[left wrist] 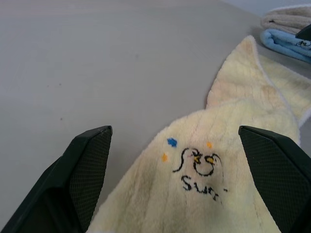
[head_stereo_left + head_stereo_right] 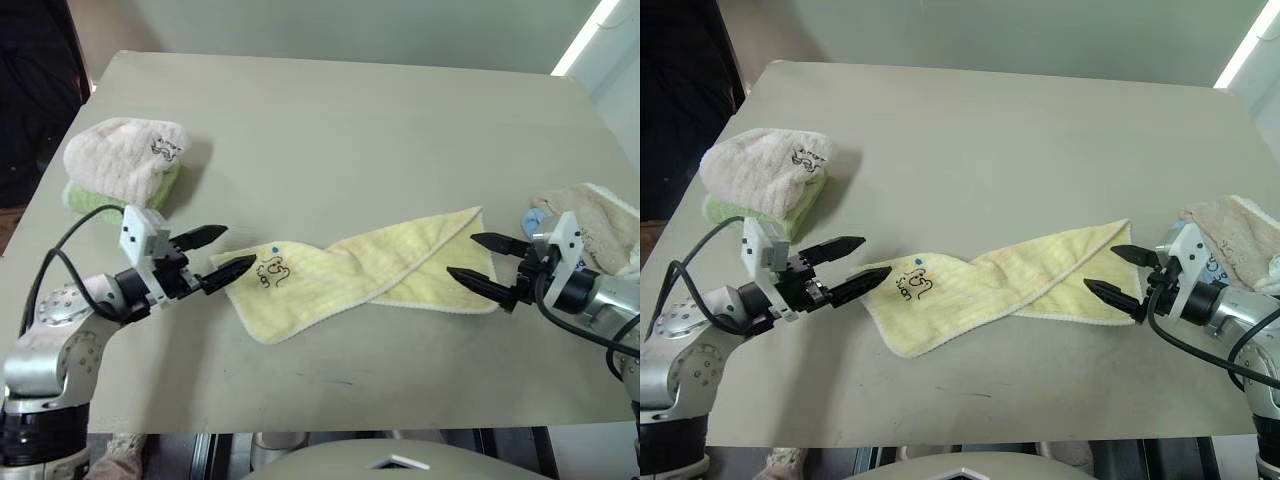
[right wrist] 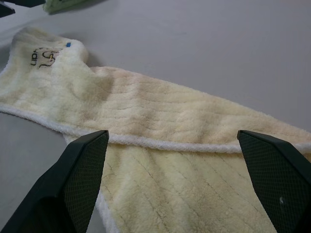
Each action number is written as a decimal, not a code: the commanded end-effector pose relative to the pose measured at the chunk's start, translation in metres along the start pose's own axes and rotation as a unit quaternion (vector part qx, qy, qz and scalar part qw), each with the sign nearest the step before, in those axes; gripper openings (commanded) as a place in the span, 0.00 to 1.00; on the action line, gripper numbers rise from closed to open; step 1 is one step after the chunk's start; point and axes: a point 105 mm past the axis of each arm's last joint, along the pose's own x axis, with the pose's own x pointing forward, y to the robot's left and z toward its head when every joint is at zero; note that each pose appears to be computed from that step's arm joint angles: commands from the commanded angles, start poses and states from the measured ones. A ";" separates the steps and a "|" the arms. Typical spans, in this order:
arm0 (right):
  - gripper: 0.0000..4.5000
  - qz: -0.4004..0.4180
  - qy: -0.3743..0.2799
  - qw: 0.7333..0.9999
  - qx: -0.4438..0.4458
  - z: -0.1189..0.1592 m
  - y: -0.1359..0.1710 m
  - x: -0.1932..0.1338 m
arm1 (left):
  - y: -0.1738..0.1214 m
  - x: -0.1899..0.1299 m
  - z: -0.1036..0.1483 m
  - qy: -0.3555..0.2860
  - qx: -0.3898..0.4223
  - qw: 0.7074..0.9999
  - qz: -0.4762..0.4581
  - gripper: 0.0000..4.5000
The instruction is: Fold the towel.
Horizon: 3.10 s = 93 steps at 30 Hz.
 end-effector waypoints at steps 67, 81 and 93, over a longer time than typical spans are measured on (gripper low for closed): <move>1.00 -0.031 -0.034 0.998 -0.030 0.018 -0.003 0.000 | -0.065 -0.004 -0.053 0.291 0.288 0.785 -0.466 0.96; 1.00 -0.017 -0.033 0.998 -0.042 0.022 -0.008 0.006 | -0.058 0.006 -0.045 0.253 0.313 0.810 -0.427 0.01; 1.00 -0.091 0.046 0.975 -0.199 0.019 -0.056 0.011 | -0.042 0.004 -0.039 0.246 0.324 0.832 -0.376 0.01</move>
